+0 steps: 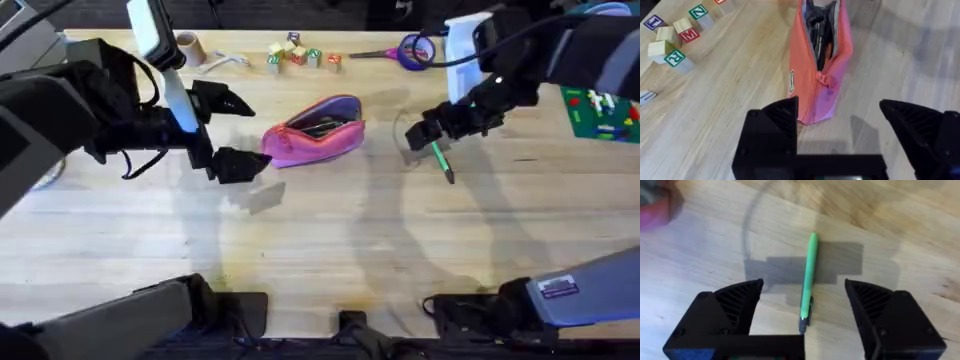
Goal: Unzip the bag, pick up the pens from the table one at a time and place them inside, then zip the bag closed.
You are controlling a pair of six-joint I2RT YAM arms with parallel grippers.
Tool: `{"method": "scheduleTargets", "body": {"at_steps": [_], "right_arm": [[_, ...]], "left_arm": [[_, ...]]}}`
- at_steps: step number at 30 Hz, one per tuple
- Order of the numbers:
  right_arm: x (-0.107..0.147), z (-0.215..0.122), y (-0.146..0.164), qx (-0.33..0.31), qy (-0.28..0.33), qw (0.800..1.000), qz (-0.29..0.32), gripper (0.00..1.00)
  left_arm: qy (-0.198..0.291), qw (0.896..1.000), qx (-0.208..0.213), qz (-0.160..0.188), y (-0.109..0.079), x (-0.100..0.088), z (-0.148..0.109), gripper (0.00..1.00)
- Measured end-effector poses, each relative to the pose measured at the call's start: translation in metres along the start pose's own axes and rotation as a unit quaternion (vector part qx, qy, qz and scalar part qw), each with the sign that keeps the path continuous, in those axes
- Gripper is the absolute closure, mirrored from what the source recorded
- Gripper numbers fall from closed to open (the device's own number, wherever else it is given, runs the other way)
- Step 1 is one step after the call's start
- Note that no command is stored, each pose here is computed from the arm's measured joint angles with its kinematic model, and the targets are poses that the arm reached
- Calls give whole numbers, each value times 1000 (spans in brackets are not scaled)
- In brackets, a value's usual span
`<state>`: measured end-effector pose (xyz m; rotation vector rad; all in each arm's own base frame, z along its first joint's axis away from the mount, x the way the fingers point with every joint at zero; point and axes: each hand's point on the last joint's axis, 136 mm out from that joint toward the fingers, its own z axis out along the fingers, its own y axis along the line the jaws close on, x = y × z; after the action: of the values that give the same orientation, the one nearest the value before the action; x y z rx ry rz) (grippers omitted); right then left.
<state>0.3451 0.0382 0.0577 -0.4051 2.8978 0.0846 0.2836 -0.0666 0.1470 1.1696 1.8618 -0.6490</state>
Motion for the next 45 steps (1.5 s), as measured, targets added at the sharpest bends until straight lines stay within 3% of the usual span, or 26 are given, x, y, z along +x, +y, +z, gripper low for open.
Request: {"method": "scheduleTargets", "body": {"at_steps": [4, 14, 17, 19, 21, 22, 24, 38, 42, 43, 45], "right_arm": [[8, 16, 0, -3, 28, 999, 13, 3], [8, 18, -1, 0, 31, 999, 21, 5], [8, 18, -2, 2, 31, 999, 22, 58], [8, 18, -5, 10, 31, 999, 22, 191], [8, 19, -10, 18, 31, 999, 25, 396], [8, 19, -11, 18, 31, 999, 27, 835], [7, 18, -11, 18, 29, 999, 29, 961], [4, 6, -5, 11, 21, 999, 25, 971], [-18, -29, 0, 15, -32, 999, 14, 970], [-33, -60, 7, 20, -79, 997, -7, 970], [-39, -77, 13, 23, -104, 994, -27, 970]], "left_arm": [[0, 1000, 0, 0, 0, 0, 0, 8], [0, 1000, 0, 0, 0, 0, 0, 7], [0, 1000, 0, 0, 0, 0, 0, 7], [0, 1000, 0, 0, 0, 0, 0, 7], [0, 1000, 0, 0, 0, 0, 0, 7], [0, 1000, 0, 0, 0, 0, 0, 7], [0, 1000, 0, 0, 0, 0, 0, 7], [0, 1000, 0, 0, 0, 0, 0, 8], [0, 1000, 0, 0, 0, 0, 0, 7], [0, 1000, 0, 0, 0, 0, 0, 7], [0, 1000, 0, 0, 0, 0, 0, 7]]}}
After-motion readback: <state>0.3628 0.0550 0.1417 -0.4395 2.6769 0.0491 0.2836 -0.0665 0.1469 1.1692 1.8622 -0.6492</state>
